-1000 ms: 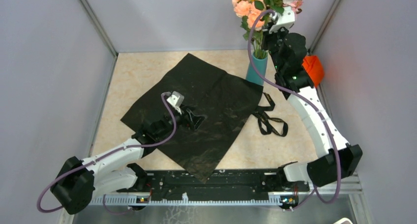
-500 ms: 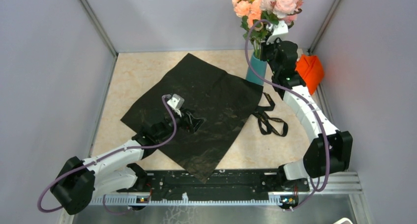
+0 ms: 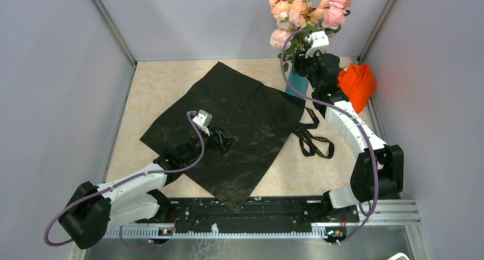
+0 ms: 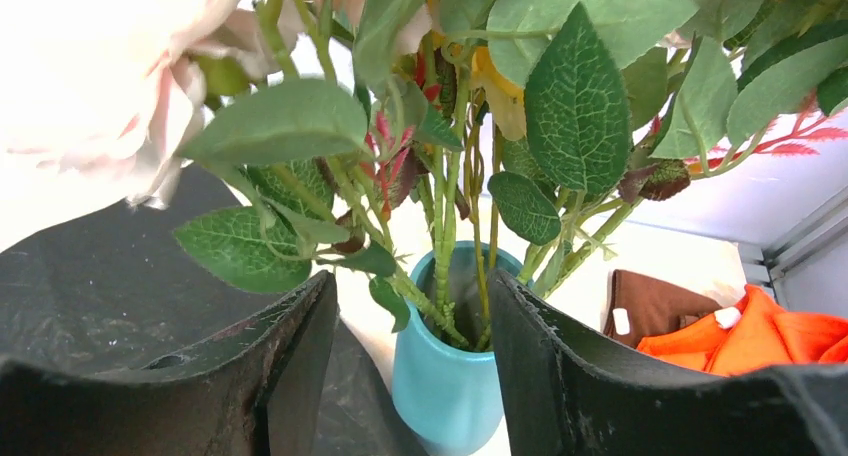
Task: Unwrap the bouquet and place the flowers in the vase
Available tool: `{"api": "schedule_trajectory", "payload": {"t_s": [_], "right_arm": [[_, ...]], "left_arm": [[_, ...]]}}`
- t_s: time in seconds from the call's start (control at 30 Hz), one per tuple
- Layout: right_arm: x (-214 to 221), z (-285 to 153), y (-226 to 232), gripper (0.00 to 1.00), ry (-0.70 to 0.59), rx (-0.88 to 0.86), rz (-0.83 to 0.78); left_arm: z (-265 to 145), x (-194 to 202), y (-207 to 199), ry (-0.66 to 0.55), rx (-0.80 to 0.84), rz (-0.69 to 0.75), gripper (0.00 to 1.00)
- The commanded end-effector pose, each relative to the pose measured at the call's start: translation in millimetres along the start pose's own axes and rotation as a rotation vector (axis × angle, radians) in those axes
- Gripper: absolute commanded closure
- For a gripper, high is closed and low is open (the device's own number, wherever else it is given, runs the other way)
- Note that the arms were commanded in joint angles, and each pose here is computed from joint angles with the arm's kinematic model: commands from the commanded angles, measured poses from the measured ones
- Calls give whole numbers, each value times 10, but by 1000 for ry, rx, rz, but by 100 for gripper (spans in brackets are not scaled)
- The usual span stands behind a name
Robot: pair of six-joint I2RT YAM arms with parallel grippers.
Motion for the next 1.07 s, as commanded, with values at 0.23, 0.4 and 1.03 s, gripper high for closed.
{"api": "schedule_trajectory", "payload": {"t_s": [0.23,0.4,1.03], "right_arm": [[-397,-505,67,43,-188,-38,33],[-466,-850,184,43,-232,-78,42],[640,-1552,802,42,-49,-261,158]], "left_arm": [[1,-30,34,-40,-66,-63,15],[124,-40,170,-9,-231,-171,2],[36,-266,174,-22,-319,-250,1]]}}
Point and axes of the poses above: each gripper's point midway between its finger pads, its own z axis out along the fingers, its own y axis along the line the jaws close on, x = y × z, the point moved 7 cm from there along -z, back along the fingers, and after that the axes turned 7 degrees about z, right-handed, at the moved point
